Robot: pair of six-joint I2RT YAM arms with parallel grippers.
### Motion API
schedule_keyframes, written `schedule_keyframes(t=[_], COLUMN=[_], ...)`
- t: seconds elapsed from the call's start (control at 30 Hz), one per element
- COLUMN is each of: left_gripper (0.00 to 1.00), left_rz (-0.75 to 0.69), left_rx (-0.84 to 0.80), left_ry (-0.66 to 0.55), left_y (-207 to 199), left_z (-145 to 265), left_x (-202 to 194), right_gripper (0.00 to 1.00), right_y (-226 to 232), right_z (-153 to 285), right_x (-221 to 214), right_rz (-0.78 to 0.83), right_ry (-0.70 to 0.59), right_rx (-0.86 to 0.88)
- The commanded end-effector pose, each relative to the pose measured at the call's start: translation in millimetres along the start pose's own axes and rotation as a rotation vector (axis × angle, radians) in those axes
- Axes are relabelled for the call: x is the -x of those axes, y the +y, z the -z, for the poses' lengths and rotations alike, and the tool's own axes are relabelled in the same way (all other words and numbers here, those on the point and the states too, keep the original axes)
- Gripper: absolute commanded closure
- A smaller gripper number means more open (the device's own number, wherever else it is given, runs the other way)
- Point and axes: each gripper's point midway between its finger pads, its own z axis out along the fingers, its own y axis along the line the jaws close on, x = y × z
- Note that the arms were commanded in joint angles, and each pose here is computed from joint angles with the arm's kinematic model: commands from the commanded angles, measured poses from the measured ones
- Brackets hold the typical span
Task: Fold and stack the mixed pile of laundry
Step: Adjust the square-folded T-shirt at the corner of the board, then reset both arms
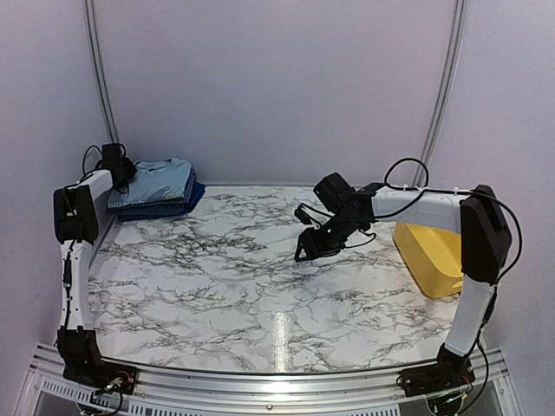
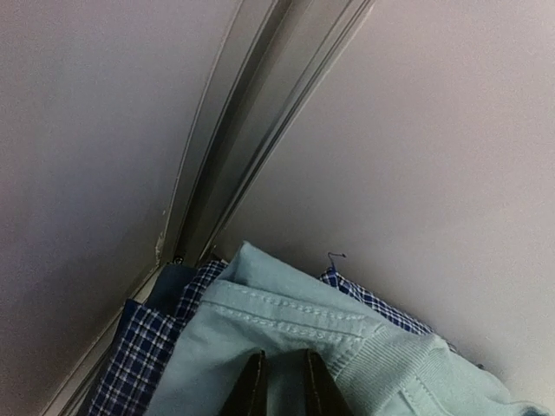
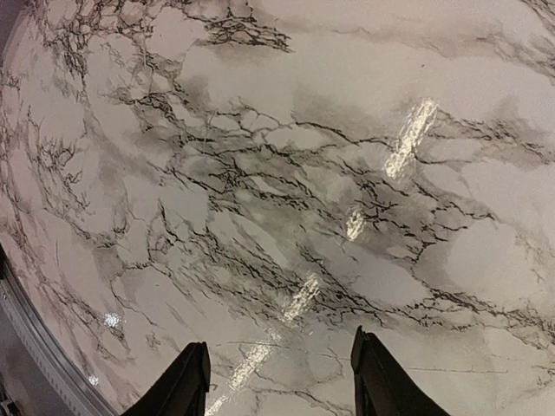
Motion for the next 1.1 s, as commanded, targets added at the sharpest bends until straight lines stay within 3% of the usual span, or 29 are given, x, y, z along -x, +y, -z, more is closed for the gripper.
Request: schedule_keyframes(t=[0.0,0.2,0.27,0.37,0.43,0.47,0.63,0.8,0.93,1.07], left_gripper=[0.81,0.75,0.65,0.43,0.12,0.03,0.01,0.01,0.01,0.01], left_rz=[0.022,-0.040,-0.081,-0.146,-0.190,-0.205,-0.241,-0.162,-0.202,-0.369], left_rx=[0.007,0.027,0.030,0.051,0.065,0.053,-0.066,-0.160,-0.205,-0.247], left_ry=[-0.010,-0.023,-0.057,-0.105,-0.122,-0.142,-0.137,-0.094,-0.028,0.072], left_y=[10.8,6.8,-4.3,-23.1,-32.8,-43.1,-82.2,-113.2,-136.9,-171.0], left_z=[-19.7,-3.5,15.7,52.4,78.1,98.5,164.1,225.7,268.6,310.3], left_x=[-8.5,6.7,26.9,58.6,73.7,87.3,110.1,108.4,80.3,24.9], right_gripper=[0.48,0.48,0.48,0.46,0.44,0.43,0.39,0.33,0.27,0.22], right_y=[-5.9,-5.4,-4.7,-4.2,-6.3,-8.2,-24.9,-40.3,-52.1,-53.9], right_z=[9.0,13.3,15.8,23.7,32.4,38.9,81.2,135.1,174.4,203.7], right_x=[0.2,1.8,5.5,17.6,28.1,34.7,66.2,90.0,92.9,82.8], right_rz=[0.007,0.008,0.016,0.042,0.054,0.058,0.070,0.084,0.089,0.090], right_ry=[-0.005,-0.014,-0.025,-0.060,-0.092,-0.114,-0.236,-0.373,-0.453,-0.523], right_rx=[-0.032,-0.034,-0.036,-0.051,-0.065,-0.072,-0.118,-0.176,-0.219,-0.226])
